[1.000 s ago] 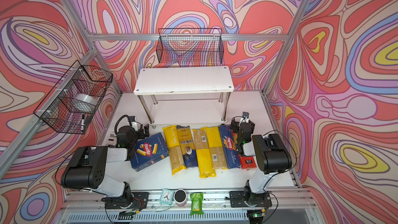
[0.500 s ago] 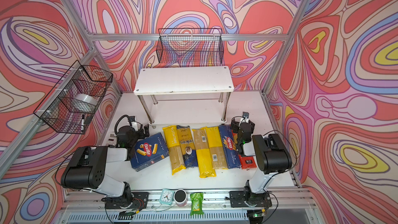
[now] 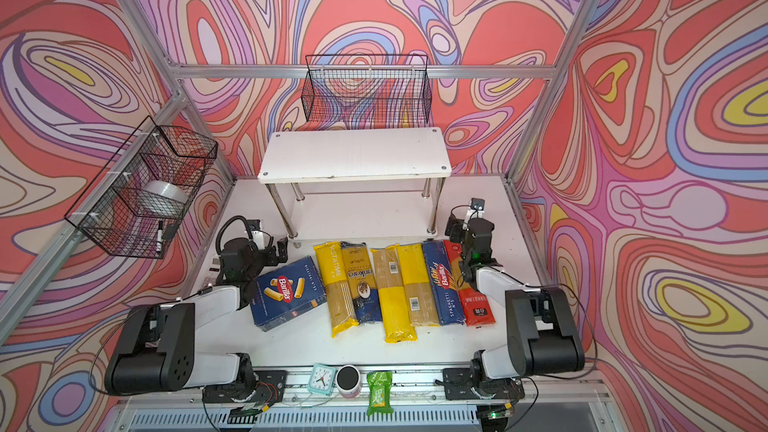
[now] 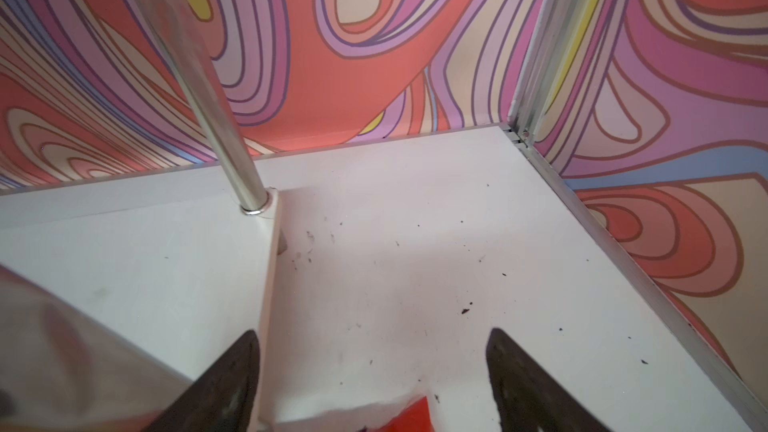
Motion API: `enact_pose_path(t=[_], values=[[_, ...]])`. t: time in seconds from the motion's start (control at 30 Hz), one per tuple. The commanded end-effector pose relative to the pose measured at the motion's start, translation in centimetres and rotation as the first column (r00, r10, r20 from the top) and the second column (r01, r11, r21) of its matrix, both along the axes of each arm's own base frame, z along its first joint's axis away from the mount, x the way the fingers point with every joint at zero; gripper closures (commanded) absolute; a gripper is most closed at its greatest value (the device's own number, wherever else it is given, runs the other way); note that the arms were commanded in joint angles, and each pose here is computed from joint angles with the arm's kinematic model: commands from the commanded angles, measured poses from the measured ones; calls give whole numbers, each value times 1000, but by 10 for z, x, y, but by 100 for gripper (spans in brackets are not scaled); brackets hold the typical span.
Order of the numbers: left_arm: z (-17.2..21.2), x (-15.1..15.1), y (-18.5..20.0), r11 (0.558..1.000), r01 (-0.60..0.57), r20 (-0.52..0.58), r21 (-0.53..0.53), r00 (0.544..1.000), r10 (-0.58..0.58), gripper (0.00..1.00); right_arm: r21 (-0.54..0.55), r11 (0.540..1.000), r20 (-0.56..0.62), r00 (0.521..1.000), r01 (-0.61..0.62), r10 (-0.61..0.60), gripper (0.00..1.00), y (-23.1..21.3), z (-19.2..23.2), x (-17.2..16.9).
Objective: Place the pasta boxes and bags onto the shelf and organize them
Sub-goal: 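Move both grippers forward over the row of pasta packages, then lower the right gripper onto the yellow spaghetti bag beside the blue Barilla box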
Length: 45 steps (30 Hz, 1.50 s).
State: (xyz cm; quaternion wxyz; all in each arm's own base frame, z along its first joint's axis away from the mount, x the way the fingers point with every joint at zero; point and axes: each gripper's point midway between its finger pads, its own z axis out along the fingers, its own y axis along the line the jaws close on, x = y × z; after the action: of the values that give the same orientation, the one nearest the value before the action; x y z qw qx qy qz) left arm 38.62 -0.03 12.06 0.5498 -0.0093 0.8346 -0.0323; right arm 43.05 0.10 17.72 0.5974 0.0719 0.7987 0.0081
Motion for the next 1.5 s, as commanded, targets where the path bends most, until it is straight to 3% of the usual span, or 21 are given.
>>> enact_pose_path(t=[0.0,0.07,0.17,0.27,0.47,0.63,0.87,1.1,1.37,1.47], values=[[17,-9,-25,991,95,-40,-90,994,-99,0,114,993,-222,973,-43,67,14,29,-15,-28],[25,-17,-41,982,151,-32,-115,987,-156,0,120,991,-274,958,-55,86,14,46,-12,-44],[21,-31,-59,979,194,-67,-58,978,-198,0,71,995,-358,930,-64,85,14,67,-11,-72],[25,-47,-70,971,237,-90,-21,967,-238,0,116,987,-428,891,-114,153,15,96,-17,-100],[48,-70,-72,966,229,24,-119,974,-227,0,177,970,-549,801,-165,236,17,132,-36,-143],[44,-84,-86,939,301,10,-165,953,-303,0,177,971,-621,747,-162,238,19,136,-49,-166],[36,-90,-92,926,343,15,-160,938,-345,0,174,968,-701,667,-183,252,19,140,-71,-179],[35,-88,-90,931,330,14,-157,943,-332,0,198,962,-706,653,-190,274,19,146,-88,-181],[34,-84,-86,940,304,1,-158,952,-308,0,240,946,-745,583,-220,324,21,160,-108,-183],[32,-82,-86,940,301,-13,-160,952,-306,0,254,941,-737,584,-225,339,20,163,-110,-183]])
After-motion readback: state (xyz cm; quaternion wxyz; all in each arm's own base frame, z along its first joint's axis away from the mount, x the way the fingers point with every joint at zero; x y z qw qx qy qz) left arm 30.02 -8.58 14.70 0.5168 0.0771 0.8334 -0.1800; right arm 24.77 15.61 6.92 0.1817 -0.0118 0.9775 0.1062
